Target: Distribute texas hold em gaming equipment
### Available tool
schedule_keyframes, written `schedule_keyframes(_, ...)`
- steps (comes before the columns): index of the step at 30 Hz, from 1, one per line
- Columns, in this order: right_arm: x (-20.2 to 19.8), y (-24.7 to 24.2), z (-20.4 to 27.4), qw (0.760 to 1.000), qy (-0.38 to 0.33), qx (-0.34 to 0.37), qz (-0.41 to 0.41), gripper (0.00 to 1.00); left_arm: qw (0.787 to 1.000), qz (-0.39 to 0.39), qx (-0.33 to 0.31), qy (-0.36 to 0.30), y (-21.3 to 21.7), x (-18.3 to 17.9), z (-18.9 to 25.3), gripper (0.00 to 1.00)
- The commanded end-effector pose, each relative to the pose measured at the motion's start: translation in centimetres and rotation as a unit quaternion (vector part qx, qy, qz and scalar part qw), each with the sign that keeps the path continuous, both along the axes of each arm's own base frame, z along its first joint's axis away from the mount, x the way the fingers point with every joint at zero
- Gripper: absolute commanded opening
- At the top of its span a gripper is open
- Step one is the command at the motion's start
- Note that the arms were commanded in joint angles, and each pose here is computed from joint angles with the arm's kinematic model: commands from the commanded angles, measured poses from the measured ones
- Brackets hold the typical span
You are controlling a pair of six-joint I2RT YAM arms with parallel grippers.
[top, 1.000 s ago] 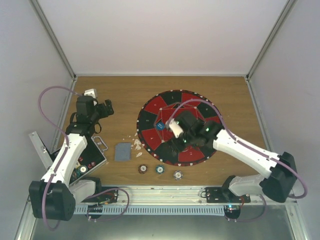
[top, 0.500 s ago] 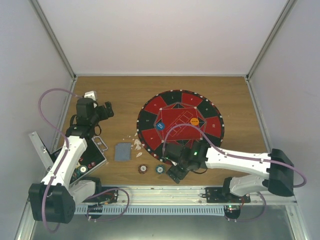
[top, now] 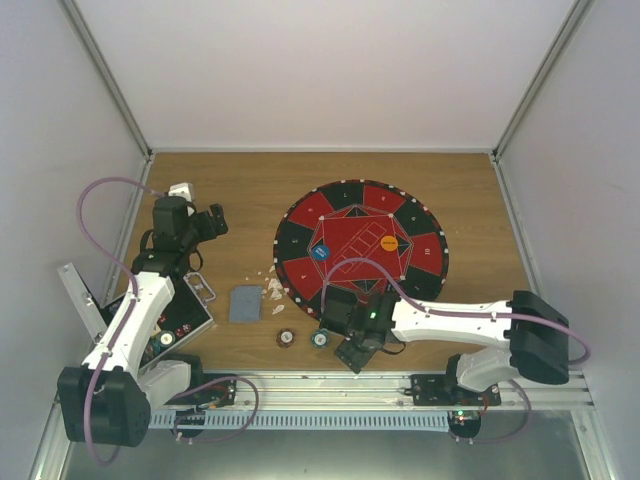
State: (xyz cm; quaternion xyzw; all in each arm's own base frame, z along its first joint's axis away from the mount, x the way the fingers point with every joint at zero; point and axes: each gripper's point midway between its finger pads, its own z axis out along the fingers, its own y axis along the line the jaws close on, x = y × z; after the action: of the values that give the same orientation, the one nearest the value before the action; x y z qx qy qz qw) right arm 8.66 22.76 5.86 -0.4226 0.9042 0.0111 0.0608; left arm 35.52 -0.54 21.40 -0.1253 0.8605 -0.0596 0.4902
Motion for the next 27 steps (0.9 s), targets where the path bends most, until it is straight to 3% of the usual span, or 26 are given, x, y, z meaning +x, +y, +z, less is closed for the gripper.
schedule_keyframes(1, 0.10, -0.29, -0.63, 1.000, -0.009, -0.014, -0.013, 0.80, 1.000, 0.001, -0.003, -0.011, -0.02, 0.11, 0.13, 0.99)
schedule_keyframes(27, -0.58, 0.11, -1.30, 1.000, 0.012, -0.005, -0.014, 0.46, 1.000, -0.001, -0.010, -0.013, -0.18, -0.35, 0.12, 0.99)
